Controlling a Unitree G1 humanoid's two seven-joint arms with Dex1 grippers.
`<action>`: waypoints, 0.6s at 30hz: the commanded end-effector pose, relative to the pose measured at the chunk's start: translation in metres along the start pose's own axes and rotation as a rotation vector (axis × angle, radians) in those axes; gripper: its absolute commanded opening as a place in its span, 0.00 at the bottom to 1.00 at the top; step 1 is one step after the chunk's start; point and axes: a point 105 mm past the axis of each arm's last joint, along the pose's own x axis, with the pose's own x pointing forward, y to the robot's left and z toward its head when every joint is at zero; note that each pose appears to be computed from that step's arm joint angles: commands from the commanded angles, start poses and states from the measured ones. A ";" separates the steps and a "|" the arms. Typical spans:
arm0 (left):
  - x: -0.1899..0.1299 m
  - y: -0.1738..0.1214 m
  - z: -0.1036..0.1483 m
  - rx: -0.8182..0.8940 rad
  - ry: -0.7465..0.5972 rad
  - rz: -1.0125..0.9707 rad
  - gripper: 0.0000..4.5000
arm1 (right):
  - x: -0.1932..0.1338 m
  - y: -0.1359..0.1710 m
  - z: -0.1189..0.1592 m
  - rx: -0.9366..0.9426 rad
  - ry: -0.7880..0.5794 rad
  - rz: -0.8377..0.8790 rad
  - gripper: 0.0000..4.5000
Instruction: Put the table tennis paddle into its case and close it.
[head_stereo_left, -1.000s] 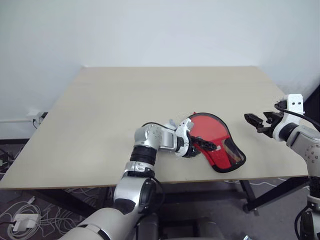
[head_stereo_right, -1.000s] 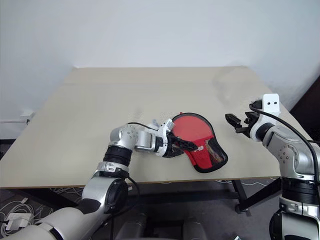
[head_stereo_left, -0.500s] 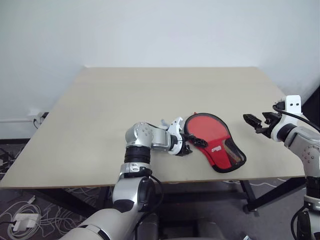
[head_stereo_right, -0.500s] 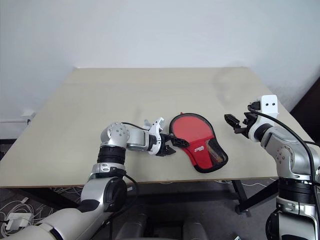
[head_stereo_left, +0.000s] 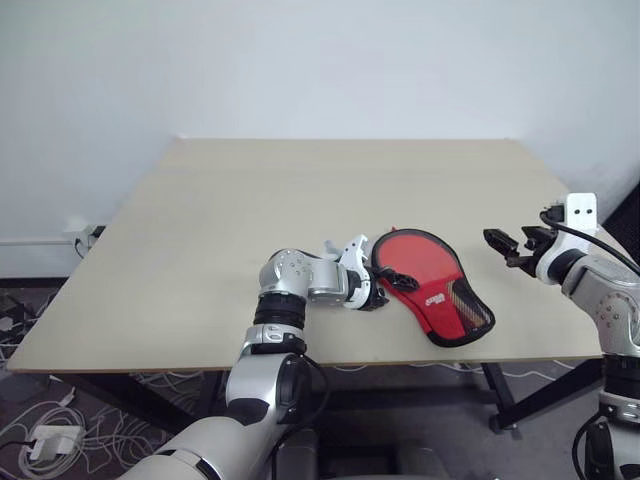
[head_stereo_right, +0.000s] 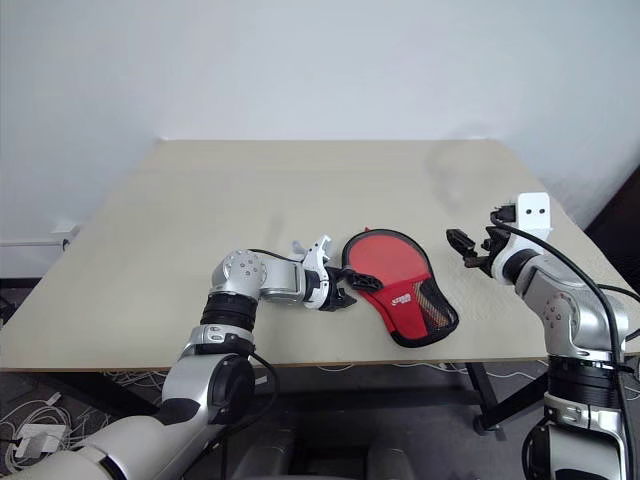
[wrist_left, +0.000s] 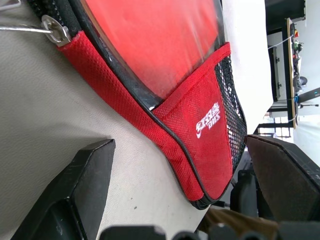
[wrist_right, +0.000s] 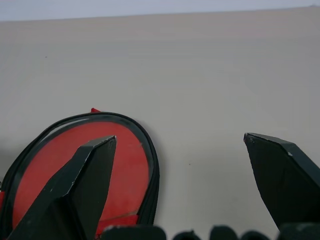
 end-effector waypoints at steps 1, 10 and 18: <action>0.033 -0.069 -0.028 0.057 0.101 -0.188 0.99 | -0.003 0.000 0.019 -0.030 -0.082 -0.015 0.99; 0.025 -0.068 -0.012 0.577 0.020 -0.001 0.99 | 0.002 -0.001 0.021 -0.027 -0.098 -0.023 0.99; 0.022 -0.047 -0.027 1.033 0.073 0.098 0.99 | 0.005 0.001 0.019 -0.039 -0.095 -0.021 0.99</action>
